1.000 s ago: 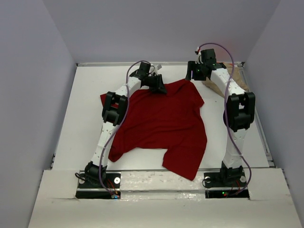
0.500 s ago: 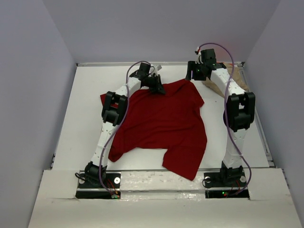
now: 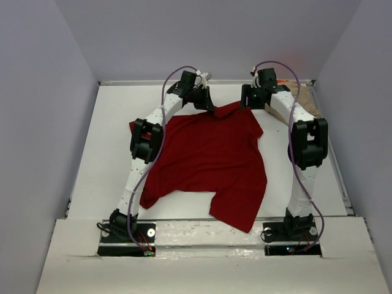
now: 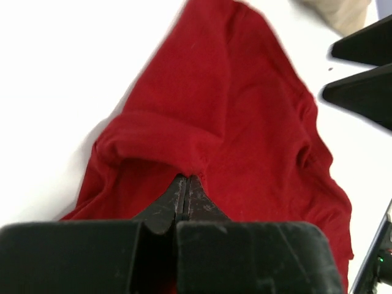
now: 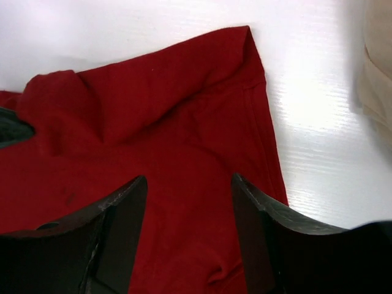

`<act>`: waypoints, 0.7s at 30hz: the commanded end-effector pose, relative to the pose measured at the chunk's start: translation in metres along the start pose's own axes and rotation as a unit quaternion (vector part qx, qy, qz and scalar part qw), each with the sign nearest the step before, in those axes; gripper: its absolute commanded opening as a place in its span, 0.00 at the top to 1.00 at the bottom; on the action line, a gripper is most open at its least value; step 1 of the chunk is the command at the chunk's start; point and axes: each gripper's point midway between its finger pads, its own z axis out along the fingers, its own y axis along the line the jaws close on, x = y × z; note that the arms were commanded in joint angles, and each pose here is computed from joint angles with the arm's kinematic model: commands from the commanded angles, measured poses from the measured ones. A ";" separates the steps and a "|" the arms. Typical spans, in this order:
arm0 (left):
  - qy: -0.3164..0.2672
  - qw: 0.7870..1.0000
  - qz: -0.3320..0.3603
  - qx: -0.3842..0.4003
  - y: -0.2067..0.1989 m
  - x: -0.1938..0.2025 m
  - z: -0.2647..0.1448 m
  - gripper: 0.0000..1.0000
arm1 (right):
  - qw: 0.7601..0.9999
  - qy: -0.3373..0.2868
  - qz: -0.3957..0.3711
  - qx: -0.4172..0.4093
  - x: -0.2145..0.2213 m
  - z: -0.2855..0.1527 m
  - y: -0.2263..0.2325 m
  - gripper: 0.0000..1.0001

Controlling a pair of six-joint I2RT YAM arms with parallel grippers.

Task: Fold and stack the t-shirts
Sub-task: Flatten the tshirt out

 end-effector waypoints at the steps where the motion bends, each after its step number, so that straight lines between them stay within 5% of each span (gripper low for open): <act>1: -0.076 0.994 0.075 0.014 -0.058 -0.066 -0.052 1.00 | 1.000 -0.022 -0.003 -0.009 -0.009 -0.005 0.009 0.38; 4: -0.076 0.994 0.070 0.017 -0.053 -0.070 -0.052 1.00 | 1.000 -0.013 -0.005 -0.015 -0.001 -0.001 0.015 0.45; 6: -0.074 0.995 0.060 0.024 -0.047 -0.069 -0.049 1.00 | 1.000 -0.004 -0.005 -0.022 0.006 0.002 0.020 0.71; 7: -0.074 0.995 0.056 0.019 -0.042 -0.068 -0.046 1.00 | 1.000 -0.001 -0.004 -0.022 0.008 0.003 0.020 1.00; 21: -0.084 0.996 -0.007 -0.028 0.019 -0.068 -0.034 1.00 | 0.999 0.017 -0.009 -0.039 0.027 -0.003 0.041 1.00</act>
